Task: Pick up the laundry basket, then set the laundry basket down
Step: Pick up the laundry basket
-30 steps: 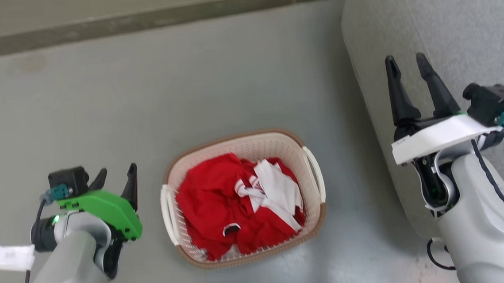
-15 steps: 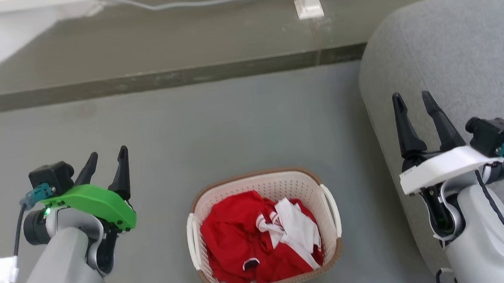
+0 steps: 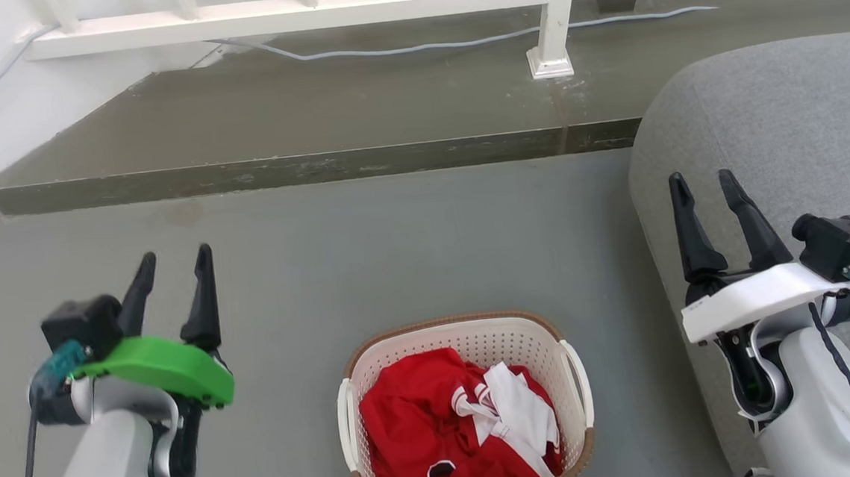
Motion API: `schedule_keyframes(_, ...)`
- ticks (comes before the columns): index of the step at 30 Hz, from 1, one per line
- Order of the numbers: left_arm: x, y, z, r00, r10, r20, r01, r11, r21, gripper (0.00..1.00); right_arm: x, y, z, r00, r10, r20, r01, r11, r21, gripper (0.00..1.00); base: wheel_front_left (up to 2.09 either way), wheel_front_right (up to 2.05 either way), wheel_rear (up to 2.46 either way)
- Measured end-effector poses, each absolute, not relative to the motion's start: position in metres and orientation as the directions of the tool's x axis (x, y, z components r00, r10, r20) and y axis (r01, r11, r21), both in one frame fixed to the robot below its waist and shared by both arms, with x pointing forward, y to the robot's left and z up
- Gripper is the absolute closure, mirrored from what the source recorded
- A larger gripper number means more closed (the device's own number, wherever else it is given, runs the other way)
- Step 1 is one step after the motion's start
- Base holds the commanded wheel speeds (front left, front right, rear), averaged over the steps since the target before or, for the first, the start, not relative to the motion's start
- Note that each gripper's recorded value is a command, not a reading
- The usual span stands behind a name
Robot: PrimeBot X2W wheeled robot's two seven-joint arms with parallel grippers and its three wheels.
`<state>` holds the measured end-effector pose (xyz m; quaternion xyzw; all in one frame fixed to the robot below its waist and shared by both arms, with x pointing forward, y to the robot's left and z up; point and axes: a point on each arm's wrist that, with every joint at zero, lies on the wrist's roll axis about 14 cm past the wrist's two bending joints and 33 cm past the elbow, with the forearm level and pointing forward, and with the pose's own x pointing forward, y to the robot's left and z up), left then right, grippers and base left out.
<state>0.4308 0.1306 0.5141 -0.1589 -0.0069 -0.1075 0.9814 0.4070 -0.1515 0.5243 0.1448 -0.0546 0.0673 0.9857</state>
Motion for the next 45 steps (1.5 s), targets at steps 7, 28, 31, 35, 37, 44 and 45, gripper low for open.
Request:
schedule_keyframes(7,0.418,0.135,0.522,0.98,-0.18,0.085,0.197,0.935,-0.295,0.0,0.403,-0.155,0.524,0.986,0.113,0.126,-0.144,0.952,0.271,0.0,0.0,0.0,0.0)
schedule_keyframes(28,0.397,0.132,0.521,0.982,-0.151,0.11,0.178,0.932,-0.316,0.0,0.402,-0.159,0.524,0.986,0.11,0.127,-0.139,0.957,0.255,0.0,0.0,0.0,0.0)
schedule_keyframes(31,0.395,0.132,0.521,0.982,-0.151,0.11,0.179,0.933,-0.313,0.0,0.402,-0.159,0.524,0.986,0.111,0.127,-0.14,0.957,0.253,0.0,0.0,0.0,0.0)
schedule_keyframes(35,0.393,0.131,0.521,0.981,-0.157,0.114,0.185,0.937,-0.296,0.0,0.401,-0.159,0.523,0.986,0.111,0.124,-0.139,0.959,0.246,0.0,0.0,0.0,0.0)
schedule_keyframes(37,0.392,0.131,0.521,0.981,-0.157,0.114,0.184,0.937,-0.297,0.0,0.401,-0.159,0.523,0.986,0.111,0.122,-0.138,0.96,0.245,0.0,0.0,0.0,0.0)
schedule_keyframes(44,0.391,0.13,0.519,0.981,-0.16,0.113,0.188,0.935,-0.3,0.0,0.4,-0.16,0.521,0.987,0.11,0.118,-0.136,0.96,0.244,0.0,0.0,0.0,0.0)
schedule_keyframes(45,0.391,0.13,0.519,0.981,-0.16,0.113,0.188,0.935,-0.3,0.0,0.4,-0.16,0.521,0.987,0.11,0.118,-0.136,0.96,0.244,0.0,0.0,0.0,0.0)
